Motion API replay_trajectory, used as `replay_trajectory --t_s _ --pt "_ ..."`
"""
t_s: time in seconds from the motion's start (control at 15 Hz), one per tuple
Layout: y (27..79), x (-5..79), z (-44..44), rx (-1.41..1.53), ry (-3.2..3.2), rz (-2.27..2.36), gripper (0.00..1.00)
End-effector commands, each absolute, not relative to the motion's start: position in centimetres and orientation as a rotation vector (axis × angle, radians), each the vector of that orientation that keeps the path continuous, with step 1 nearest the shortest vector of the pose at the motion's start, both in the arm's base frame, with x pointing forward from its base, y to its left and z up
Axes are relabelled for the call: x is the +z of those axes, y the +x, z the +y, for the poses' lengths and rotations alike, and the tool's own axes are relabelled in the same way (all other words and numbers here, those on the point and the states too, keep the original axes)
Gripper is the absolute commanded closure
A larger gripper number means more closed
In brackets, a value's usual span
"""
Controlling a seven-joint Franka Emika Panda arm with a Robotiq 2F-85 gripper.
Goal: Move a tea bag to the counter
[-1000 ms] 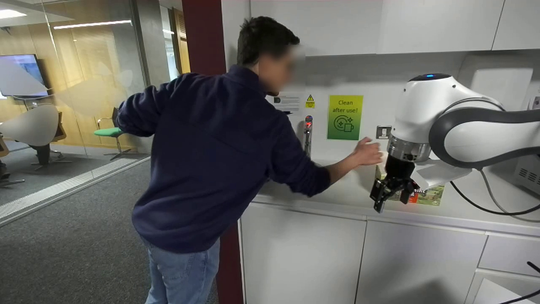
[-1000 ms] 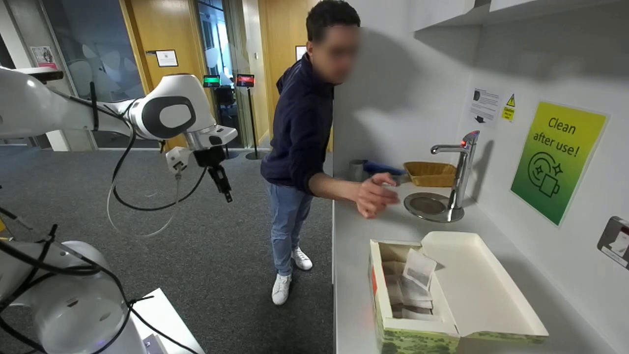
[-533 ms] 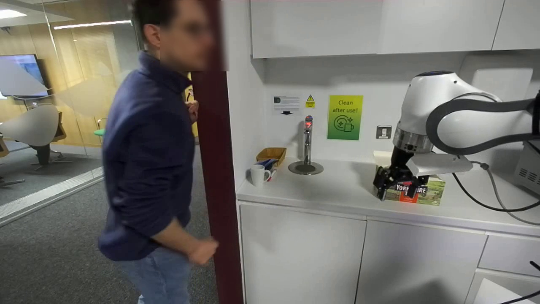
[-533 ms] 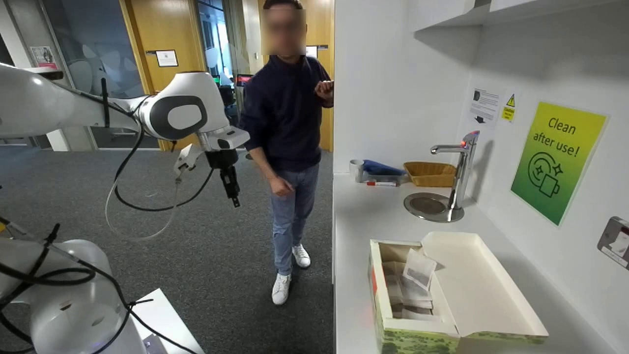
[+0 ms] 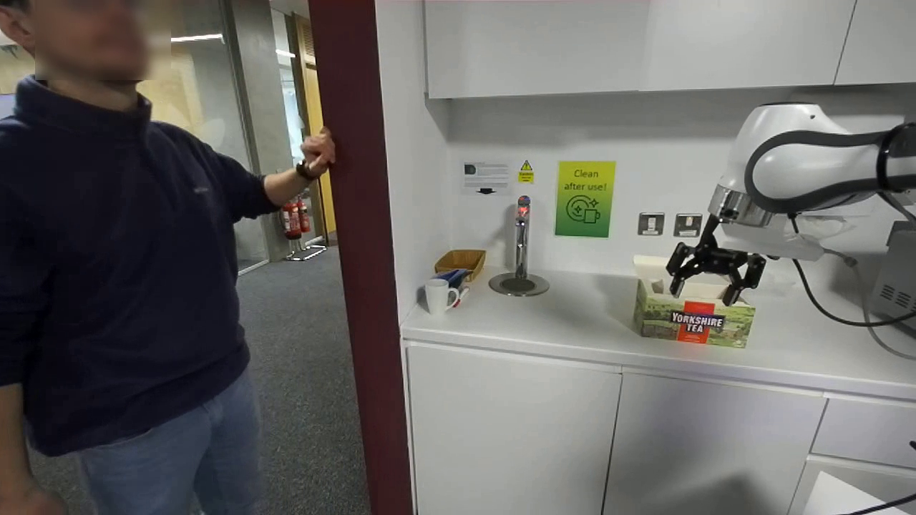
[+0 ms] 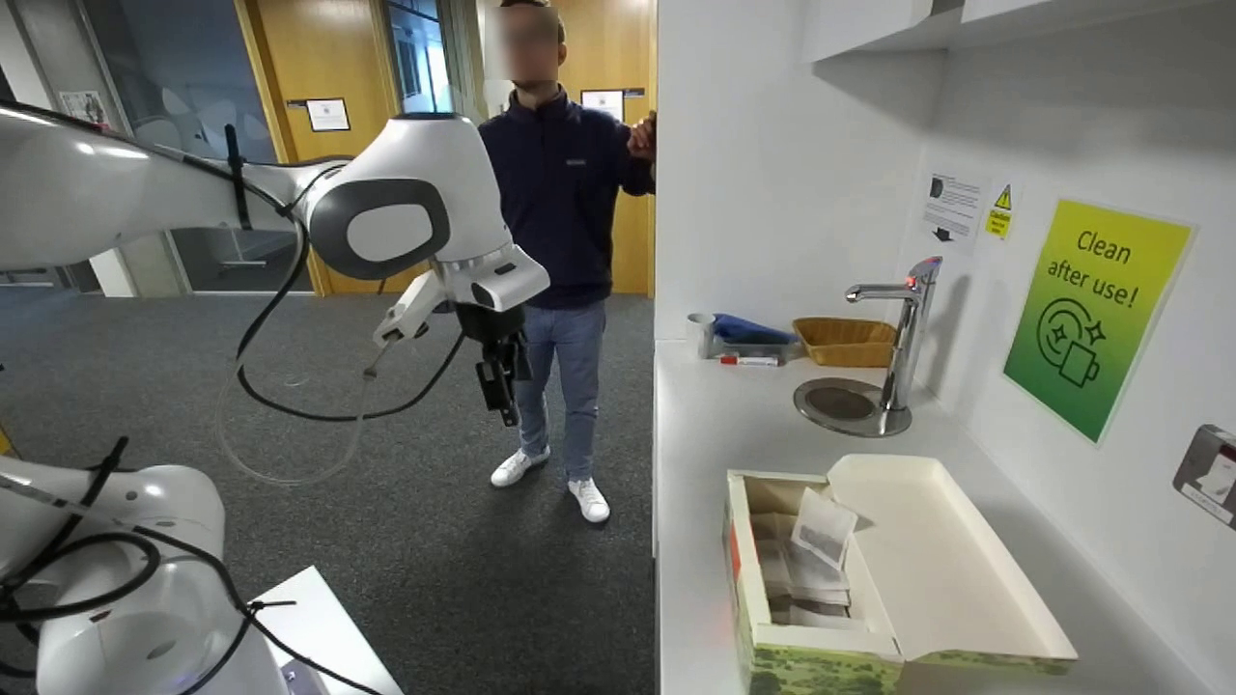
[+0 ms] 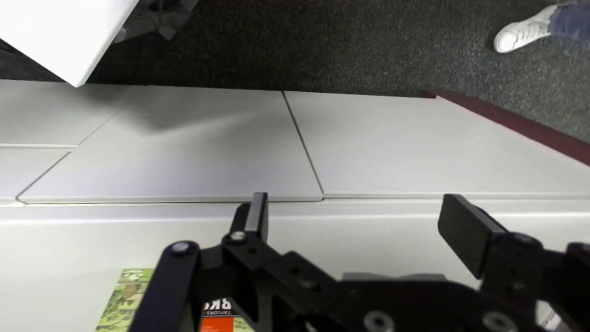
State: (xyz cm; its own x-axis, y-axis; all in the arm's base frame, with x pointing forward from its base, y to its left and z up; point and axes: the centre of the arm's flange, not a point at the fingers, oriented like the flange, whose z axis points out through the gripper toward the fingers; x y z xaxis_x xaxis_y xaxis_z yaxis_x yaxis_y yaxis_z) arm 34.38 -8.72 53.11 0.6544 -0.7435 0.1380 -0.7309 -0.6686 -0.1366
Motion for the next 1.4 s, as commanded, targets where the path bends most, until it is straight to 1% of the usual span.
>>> replay_trajectory --t_s 0.0,0.47,0.73,1.13,1.33 --pt "34.2 53.2 -9.5 -0.282 -2.782 1.261 0.0" --pt "34.6 52.7 -7.6 -0.309 -2.835 1.23 0.0" --pt "37.5 52.6 -7.1 -0.3 -2.847 1.283 0.0" --pt "40.7 52.9 -11.3 -0.322 -2.706 1.502 0.0" --pt "41.1 53.3 -14.1 -0.299 -2.648 1.553 0.0"
